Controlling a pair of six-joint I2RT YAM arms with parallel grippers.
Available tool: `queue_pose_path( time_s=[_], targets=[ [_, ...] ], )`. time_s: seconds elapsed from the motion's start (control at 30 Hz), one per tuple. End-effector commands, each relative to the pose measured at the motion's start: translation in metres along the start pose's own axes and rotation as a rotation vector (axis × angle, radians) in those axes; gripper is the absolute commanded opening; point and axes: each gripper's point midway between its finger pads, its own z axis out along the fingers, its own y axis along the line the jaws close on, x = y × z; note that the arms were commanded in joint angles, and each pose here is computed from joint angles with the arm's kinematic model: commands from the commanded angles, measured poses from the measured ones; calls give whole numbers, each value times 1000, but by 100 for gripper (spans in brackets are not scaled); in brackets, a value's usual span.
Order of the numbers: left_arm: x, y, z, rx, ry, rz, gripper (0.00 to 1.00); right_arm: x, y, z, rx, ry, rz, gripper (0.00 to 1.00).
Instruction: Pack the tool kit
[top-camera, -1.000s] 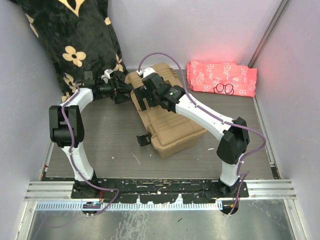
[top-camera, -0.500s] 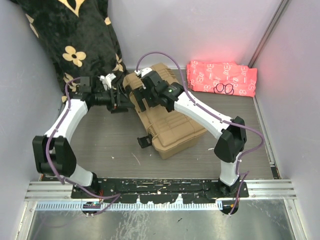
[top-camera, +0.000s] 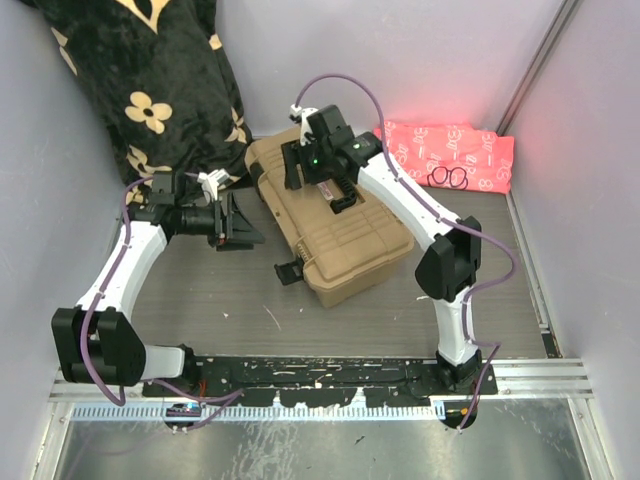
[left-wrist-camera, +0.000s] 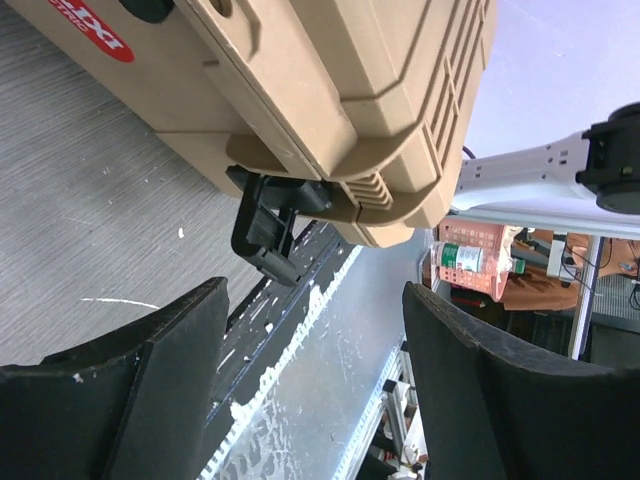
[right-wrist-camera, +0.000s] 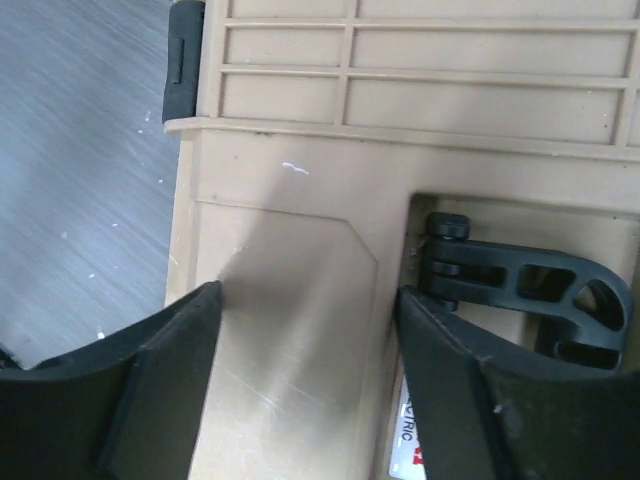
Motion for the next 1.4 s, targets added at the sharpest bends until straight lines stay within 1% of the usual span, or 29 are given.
queue_pose_path(
  time_s=[0.0,0.1,0.3,0.43,0.63,0.73,0.8,0.9,1.0,1.1,1.13,1.2,1.37],
  targets=[
    [-7,-23,-10,47,-29,74,71,210,-86,67,169,742,131,71],
    [-6,-23,-10,47,-30,66,71,200,-96,71,177,719,148,69],
    [-2,-22,-10,41,-28,46,71,213,-125,86,232,738,195,67],
    [3,-31,-17,38,-46,68,70,224,-147,89,282,755,232,67],
    [9,-36,-20,40,-52,66,70,231,-184,93,353,731,316,67],
    [8,-35,-18,53,-69,62,71,228,-194,98,364,714,335,67],
    [6,-28,-13,60,-93,47,71,226,-197,100,366,711,341,67],
    [3,-6,-2,36,-145,-6,80,224,-198,101,362,707,344,68],
    [-6,19,9,3,-213,-7,86,225,-195,99,352,713,348,69],
    [-23,39,21,-3,-270,-36,86,230,-194,95,347,720,346,70],
    [-34,40,24,8,-297,-26,89,232,-192,93,345,722,347,71],
    [-49,50,33,18,-310,-59,91,235,-191,90,343,725,349,73],
    [-77,53,45,64,-326,-67,91,238,-189,82,342,728,349,74]
  ],
)
